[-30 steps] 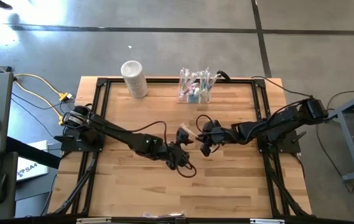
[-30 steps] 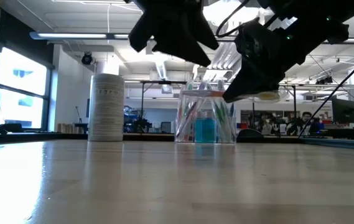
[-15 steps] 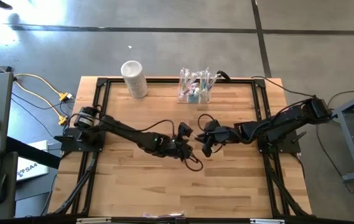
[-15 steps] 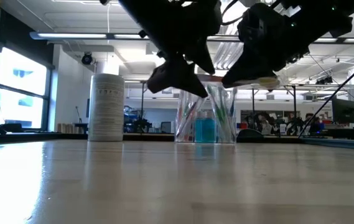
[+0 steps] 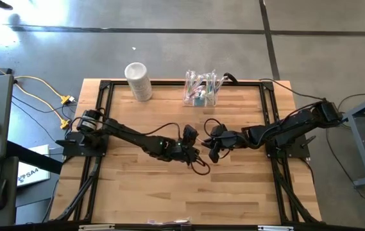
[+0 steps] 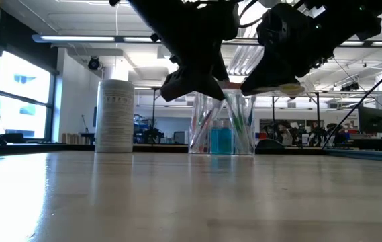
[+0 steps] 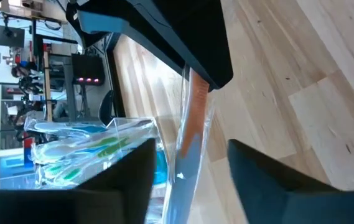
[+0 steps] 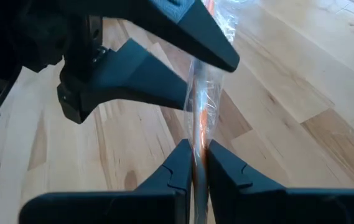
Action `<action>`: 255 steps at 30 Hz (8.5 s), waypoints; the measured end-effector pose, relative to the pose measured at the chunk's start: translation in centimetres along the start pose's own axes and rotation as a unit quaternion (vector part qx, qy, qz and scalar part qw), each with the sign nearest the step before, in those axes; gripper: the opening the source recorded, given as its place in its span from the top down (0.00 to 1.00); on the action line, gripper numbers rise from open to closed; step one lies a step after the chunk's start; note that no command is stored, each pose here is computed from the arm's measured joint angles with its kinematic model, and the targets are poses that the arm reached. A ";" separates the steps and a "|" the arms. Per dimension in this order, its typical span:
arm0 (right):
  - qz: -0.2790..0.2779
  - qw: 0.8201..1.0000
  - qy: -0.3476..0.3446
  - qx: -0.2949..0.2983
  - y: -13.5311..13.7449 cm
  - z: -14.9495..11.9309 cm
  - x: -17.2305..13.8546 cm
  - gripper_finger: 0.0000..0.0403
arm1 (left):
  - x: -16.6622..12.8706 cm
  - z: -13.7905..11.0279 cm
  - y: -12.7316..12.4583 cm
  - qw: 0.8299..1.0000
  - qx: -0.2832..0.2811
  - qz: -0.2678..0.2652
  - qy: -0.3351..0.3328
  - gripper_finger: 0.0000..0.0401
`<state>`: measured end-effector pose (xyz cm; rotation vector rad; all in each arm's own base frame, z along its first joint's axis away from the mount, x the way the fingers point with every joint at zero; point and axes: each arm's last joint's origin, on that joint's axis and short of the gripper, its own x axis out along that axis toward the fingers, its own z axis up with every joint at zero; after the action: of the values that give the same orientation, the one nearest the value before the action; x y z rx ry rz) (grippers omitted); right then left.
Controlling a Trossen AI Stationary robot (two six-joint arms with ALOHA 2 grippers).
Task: Pick & Place toothbrushing station
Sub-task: Put the orange toothbrush into the transparent organizer, then put the violet toothbrush into the transparent organizer
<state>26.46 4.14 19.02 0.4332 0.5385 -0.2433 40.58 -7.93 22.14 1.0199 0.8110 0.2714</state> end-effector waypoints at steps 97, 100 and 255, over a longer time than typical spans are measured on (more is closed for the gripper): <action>0.110 0.928 -0.245 -0.259 5.6 1.7 -1.5 0.67 | -3.7 -8.0 -0.3 0.771 -0.418 -0.211 -0.431 0.97; 0.111 0.926 -0.248 -0.263 5.6 1.8 -1.5 0.83 | -3.6 -8.0 -0.3 0.774 -0.421 -0.205 -0.426 0.97; 0.097 0.982 -0.149 -0.061 -2.0 6.0 -9.3 0.53 | -22.6 2.8 -16.1 0.852 -0.290 -0.425 -0.097 0.49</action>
<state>20.70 0.69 28.06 0.3204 0.2137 -0.0849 24.58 -30.64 20.05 0.0553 0.8461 -0.3401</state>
